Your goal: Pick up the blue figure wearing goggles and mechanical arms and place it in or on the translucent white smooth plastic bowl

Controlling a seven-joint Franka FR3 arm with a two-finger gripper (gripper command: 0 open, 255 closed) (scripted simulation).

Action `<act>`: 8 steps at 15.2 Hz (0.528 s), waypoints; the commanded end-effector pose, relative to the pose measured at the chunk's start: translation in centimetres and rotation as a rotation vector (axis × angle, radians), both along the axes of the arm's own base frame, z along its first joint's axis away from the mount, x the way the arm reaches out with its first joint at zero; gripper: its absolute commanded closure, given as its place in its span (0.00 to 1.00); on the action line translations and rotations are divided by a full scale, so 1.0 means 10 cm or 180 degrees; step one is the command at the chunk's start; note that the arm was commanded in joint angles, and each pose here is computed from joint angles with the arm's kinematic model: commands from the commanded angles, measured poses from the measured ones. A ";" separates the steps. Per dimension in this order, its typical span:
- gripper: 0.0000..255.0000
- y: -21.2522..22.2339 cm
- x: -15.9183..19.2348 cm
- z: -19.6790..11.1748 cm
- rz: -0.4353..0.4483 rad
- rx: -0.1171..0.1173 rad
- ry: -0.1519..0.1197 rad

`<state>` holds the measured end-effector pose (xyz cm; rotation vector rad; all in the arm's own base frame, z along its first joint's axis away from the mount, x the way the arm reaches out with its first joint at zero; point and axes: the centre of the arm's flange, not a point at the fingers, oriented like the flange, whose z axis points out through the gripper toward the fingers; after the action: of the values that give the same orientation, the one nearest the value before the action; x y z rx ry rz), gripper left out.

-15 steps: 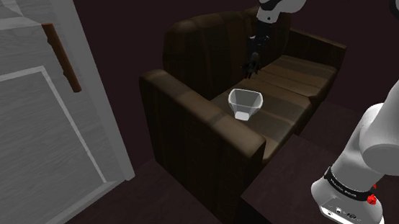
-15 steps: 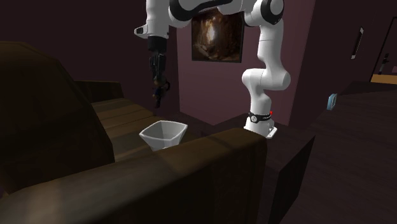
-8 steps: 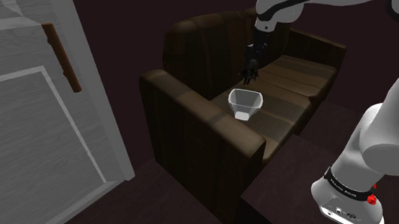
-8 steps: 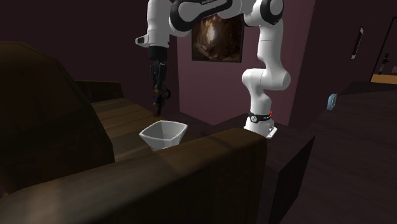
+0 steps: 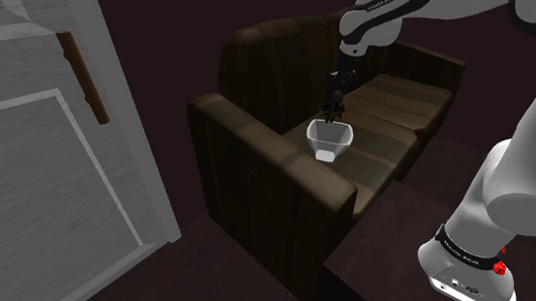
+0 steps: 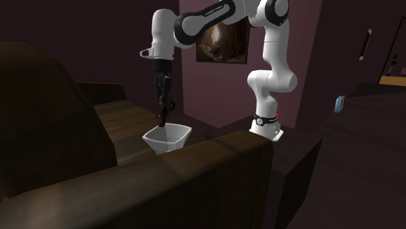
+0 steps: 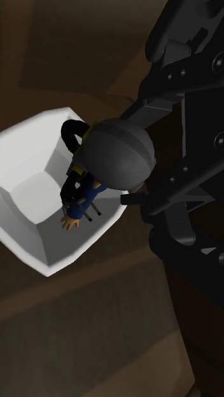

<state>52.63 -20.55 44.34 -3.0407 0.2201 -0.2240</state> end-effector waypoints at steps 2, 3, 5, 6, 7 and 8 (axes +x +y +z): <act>1.00 0.00 0.01 -0.15 0.0000 -0.0001 -0.0003; 1.00 0.00 0.01 -0.20 0.0000 -0.0001 -0.0003; 1.00 0.00 0.01 -0.34 0.0000 -0.0001 -0.0003; 1.00 0.00 0.01 -0.34 0.0000 -0.0001 -0.0003; 1.00 0.00 0.01 -0.34 0.0000 -0.0001 -0.0003; 1.00 0.00 0.01 -0.34 0.0000 -0.0001 -0.0003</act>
<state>52.69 -20.58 40.98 -3.0408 0.2199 -0.2243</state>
